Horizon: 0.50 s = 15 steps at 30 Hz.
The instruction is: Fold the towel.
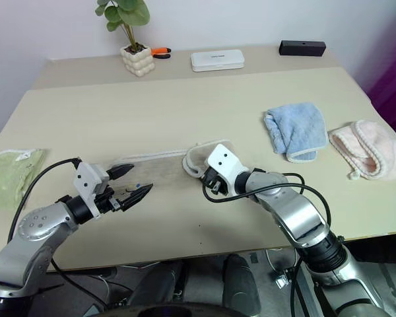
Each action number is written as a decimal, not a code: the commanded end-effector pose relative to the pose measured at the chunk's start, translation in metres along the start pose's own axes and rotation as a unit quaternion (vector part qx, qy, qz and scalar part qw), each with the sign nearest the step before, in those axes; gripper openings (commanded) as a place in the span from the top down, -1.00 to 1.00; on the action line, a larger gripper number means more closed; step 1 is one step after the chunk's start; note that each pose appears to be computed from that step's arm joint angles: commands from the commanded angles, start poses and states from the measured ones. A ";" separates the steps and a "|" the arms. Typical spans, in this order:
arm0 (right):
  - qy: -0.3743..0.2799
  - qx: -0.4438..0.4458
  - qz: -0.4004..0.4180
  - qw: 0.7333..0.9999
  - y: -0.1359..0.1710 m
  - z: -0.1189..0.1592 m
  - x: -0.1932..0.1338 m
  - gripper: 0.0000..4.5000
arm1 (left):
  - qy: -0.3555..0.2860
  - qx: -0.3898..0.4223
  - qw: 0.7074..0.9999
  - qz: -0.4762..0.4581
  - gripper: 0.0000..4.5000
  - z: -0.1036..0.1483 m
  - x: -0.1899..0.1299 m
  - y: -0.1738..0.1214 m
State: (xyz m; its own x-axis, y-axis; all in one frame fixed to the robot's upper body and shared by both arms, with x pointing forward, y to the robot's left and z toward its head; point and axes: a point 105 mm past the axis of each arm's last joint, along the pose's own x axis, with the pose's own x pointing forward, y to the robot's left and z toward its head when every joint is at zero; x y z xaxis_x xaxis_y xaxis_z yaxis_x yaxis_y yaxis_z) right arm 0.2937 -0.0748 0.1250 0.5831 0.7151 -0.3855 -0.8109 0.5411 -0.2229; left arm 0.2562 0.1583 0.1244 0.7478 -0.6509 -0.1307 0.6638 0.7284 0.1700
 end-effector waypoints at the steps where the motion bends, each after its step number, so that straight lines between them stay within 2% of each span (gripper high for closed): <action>1: -0.082 -0.002 0.033 0.996 0.006 0.033 -0.024 -0.69 | -0.005 0.010 1.000 0.014 -0.75 0.005 -0.007 0.002; 4: -0.118 0.031 0.037 0.992 -0.002 0.042 -0.034 -0.69 | 0.001 0.001 1.000 0.030 -0.75 0.001 -0.012 0.005; 5: -0.123 0.044 0.025 0.991 -0.009 0.042 -0.035 -0.58 | 0.003 -0.003 0.999 0.035 -0.75 -0.001 -0.014 0.006; 7: -0.111 0.054 0.002 0.992 -0.021 0.035 -0.028 -0.26 | 0.006 -0.015 0.999 0.050 -0.75 -0.005 -0.018 0.006; 12: -0.063 0.042 -0.012 0.997 -0.025 0.006 0.003 0.90 | 0.010 -0.056 0.994 0.098 -0.75 -0.018 -0.027 0.006; 13: -0.039 0.028 -0.015 0.999 -0.024 -0.007 0.011 0.97 | 0.009 -0.066 0.992 0.108 -0.75 -0.021 -0.029 0.006; 15: -0.010 0.018 -0.005 1.000 -0.016 -0.027 0.023 0.97 | 0.007 -0.084 0.988 0.127 -0.75 -0.024 -0.033 0.004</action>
State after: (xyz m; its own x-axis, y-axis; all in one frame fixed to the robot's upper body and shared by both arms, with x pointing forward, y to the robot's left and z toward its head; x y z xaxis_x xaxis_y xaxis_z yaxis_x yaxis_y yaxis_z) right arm 0.3186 -0.0851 0.0988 0.5944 0.7136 -0.3707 -0.7964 0.5863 -0.1484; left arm 0.2364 0.1852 0.0944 0.8721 -0.4628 -0.1591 0.4713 0.8818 0.0180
